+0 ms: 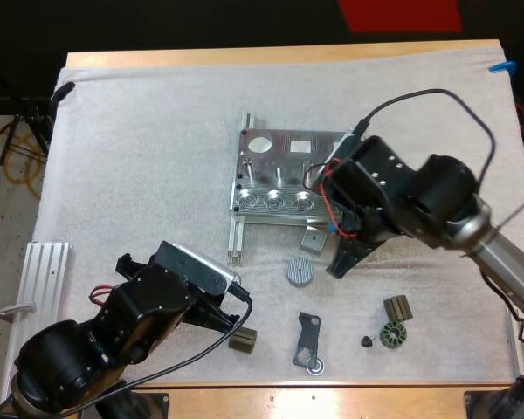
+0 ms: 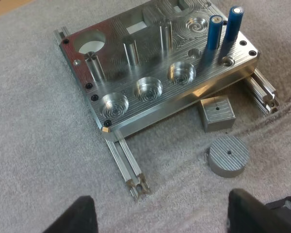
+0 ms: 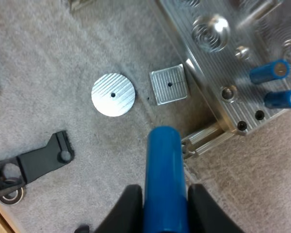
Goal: Load cells from right to left
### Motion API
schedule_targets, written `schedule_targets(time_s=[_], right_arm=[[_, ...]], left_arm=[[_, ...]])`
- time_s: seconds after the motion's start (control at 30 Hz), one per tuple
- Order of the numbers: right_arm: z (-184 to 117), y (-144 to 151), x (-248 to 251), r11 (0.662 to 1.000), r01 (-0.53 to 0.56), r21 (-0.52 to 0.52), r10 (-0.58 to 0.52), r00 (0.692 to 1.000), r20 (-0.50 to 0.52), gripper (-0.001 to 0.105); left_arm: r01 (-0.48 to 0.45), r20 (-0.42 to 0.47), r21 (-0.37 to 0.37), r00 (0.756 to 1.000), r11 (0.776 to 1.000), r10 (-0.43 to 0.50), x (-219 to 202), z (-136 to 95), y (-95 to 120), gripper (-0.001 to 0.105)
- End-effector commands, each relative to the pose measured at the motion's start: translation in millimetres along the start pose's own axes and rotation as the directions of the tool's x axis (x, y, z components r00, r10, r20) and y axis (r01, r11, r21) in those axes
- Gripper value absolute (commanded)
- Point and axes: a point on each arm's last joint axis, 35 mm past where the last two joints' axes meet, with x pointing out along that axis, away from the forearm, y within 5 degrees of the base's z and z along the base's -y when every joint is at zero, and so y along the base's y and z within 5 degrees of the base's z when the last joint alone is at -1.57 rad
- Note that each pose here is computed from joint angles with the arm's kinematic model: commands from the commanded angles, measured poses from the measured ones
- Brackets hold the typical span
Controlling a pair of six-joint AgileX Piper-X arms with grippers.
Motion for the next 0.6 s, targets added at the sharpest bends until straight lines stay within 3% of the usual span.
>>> schedule_targets(time_s=[0.0, 0.23, 0.57], right_arm=[[4.4, -2.7, 1.8, 1.000, 0.009, -0.028, -0.008, 1.000, 0.007, 0.000], [25.0, -17.6, 13.5, 0.992, 0.096, -0.084, -0.100, 0.994, -0.047, 0.000], [44.3, -60.3, 31.1, 0.992, 0.123, -0.021, -0.124, 0.990, -0.064, 0.000]], left_arm=[[-0.016, 0.012, -0.008, 1.000, 1.000, 0.016, -1.9, 0.3, 0.6, 0.057], [-0.030, -0.018, 0.006, 0.999, 1.000, 0.030, -2.0, -3.1, 2.2, 0.057], [-0.050, -0.072, 0.089, 0.996, 0.995, 0.056, -3.8, -10.1, 6.0, 0.057]])
